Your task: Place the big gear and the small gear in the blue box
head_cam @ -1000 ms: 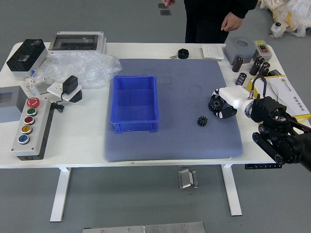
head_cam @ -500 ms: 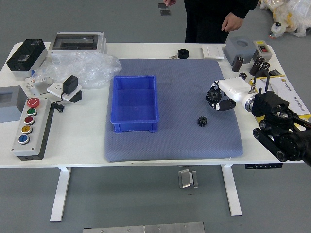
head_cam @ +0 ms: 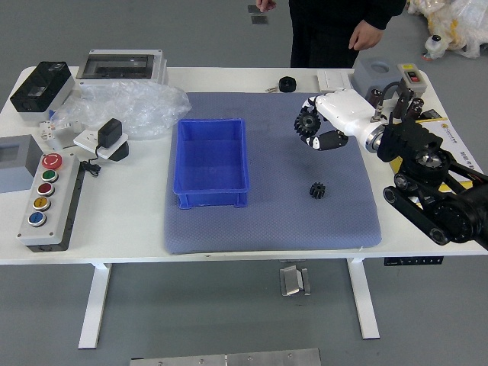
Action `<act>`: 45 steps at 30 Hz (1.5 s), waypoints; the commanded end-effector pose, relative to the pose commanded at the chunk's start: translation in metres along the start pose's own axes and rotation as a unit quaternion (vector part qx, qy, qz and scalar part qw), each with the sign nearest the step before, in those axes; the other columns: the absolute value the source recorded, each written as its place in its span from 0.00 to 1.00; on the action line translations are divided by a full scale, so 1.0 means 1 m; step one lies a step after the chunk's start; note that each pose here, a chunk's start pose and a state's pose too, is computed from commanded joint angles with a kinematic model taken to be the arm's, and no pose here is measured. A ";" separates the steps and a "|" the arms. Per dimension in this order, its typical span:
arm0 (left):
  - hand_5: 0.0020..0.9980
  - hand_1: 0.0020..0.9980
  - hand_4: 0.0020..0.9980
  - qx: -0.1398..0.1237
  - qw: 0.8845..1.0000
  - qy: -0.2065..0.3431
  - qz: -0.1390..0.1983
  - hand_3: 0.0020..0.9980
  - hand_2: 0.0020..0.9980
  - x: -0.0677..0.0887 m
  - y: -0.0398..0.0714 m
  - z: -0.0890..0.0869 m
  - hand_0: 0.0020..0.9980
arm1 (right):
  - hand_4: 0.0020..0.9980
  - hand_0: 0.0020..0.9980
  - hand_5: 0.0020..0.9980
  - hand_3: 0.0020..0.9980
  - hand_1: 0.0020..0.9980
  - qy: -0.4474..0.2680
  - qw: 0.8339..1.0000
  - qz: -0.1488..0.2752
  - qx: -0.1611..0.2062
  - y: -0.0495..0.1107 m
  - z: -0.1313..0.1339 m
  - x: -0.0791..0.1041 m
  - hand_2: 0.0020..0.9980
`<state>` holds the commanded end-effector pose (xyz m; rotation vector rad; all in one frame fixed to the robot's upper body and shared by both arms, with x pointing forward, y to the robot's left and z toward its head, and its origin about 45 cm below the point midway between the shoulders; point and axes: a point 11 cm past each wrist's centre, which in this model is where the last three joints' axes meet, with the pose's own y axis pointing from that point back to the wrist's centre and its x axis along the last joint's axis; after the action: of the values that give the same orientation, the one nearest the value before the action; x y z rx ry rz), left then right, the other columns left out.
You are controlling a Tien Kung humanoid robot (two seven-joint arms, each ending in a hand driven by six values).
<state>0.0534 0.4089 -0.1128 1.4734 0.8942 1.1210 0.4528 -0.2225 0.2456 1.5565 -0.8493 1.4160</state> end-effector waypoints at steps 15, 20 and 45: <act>0.30 0.85 0.71 0.002 1.000 -0.006 0.005 0.84 0.82 0.005 0.001 -0.001 0.87 | 0.53 0.54 0.29 0.61 0.47 -0.031 0.996 0.015 0.084 -0.036 -0.097 0.009 0.52; 0.30 0.85 0.71 0.002 1.000 -0.009 0.004 0.84 0.82 0.004 0.001 0.001 0.87 | 0.53 0.54 0.29 0.61 0.47 -0.053 0.994 0.004 0.093 -0.040 -0.117 -0.006 0.52; 0.30 0.85 0.71 -0.002 1.000 -0.012 0.001 0.84 0.82 0.002 0.001 0.005 0.87 | 0.96 0.65 0.61 0.85 0.61 -0.093 0.992 -0.038 0.078 -0.044 -0.114 -0.021 0.74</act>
<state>0.0591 0.4087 -0.1120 1.4829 0.8735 1.1041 0.4420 -0.1017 0.2191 1.8437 -0.7938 1.3233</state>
